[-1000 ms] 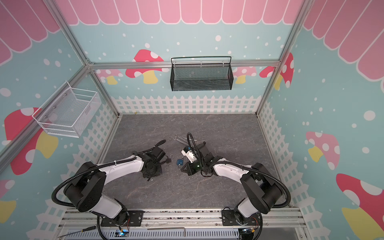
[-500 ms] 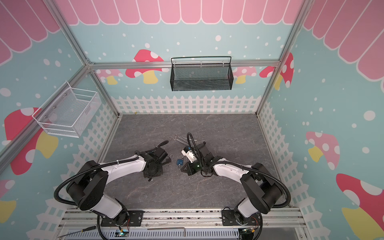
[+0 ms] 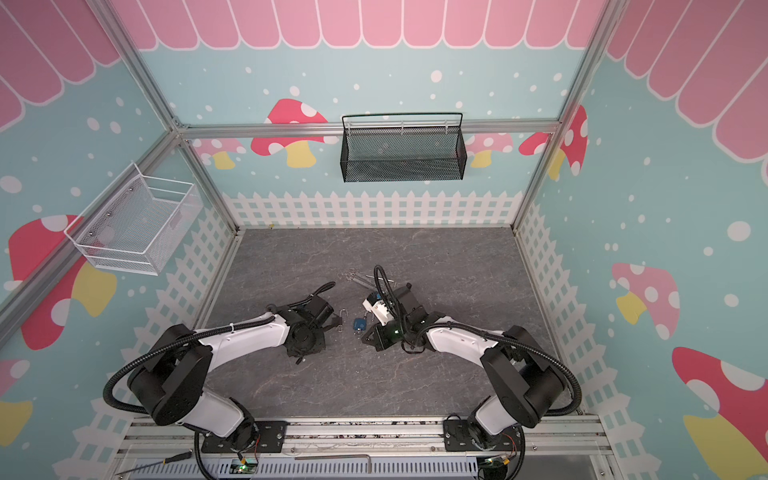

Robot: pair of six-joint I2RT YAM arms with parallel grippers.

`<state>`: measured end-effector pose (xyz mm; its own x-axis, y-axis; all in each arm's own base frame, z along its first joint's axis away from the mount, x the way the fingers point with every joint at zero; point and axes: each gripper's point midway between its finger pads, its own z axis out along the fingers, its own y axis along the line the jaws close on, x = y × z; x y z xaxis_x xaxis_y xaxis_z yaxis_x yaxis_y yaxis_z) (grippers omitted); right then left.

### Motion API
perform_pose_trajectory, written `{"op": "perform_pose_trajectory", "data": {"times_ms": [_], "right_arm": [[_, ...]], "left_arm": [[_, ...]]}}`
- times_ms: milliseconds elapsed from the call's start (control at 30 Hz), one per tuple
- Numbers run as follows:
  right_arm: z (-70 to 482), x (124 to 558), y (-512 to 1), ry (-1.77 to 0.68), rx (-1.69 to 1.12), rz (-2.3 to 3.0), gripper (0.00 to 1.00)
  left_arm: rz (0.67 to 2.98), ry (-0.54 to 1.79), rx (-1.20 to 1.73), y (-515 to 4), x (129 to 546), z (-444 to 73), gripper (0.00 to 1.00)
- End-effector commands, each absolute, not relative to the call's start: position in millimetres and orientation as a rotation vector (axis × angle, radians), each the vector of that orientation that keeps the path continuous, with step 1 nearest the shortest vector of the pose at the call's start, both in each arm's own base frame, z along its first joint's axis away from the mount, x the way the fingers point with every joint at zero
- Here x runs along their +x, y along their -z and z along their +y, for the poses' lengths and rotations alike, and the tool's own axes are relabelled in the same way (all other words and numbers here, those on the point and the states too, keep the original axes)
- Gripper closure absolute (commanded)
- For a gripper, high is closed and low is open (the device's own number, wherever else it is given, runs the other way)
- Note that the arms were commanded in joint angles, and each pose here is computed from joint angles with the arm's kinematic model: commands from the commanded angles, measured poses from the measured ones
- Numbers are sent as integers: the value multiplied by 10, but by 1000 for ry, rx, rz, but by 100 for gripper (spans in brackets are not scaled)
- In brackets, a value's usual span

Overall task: Unlock with the key
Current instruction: 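Lift the blue padlock with the left gripper toward the key in the right gripper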

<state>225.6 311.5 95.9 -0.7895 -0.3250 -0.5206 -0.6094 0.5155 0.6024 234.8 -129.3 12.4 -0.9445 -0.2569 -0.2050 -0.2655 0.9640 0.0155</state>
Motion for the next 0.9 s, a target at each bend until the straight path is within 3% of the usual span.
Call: {"op": "perform_pose_trajectory", "data": {"times_ms": [0, 33, 133, 533, 867], "right_arm": [[3154, 2285, -1040, -1162, -784, 2402, 100], [3157, 2290, -1049, -1161, -784, 2401, 100], [3160, 2290, -1089, -1166, -777, 2397, 100], [3385, 2070, -1277, -1362, -647, 2350, 100], [3642, 2147, -1380, -1324, -597, 2262, 100]], "left_arm": [[3095, -100, -409, 231, 1927, -1214, 86], [3085, -94, -419, 208, 1951, -1212, 93], [3043, -30, -458, 88, 2051, -1264, 100], [2689, 515, -748, -1117, 2591, -1818, 100], [2512, 631, -775, -1660, 2584, -2059, 100]]}}
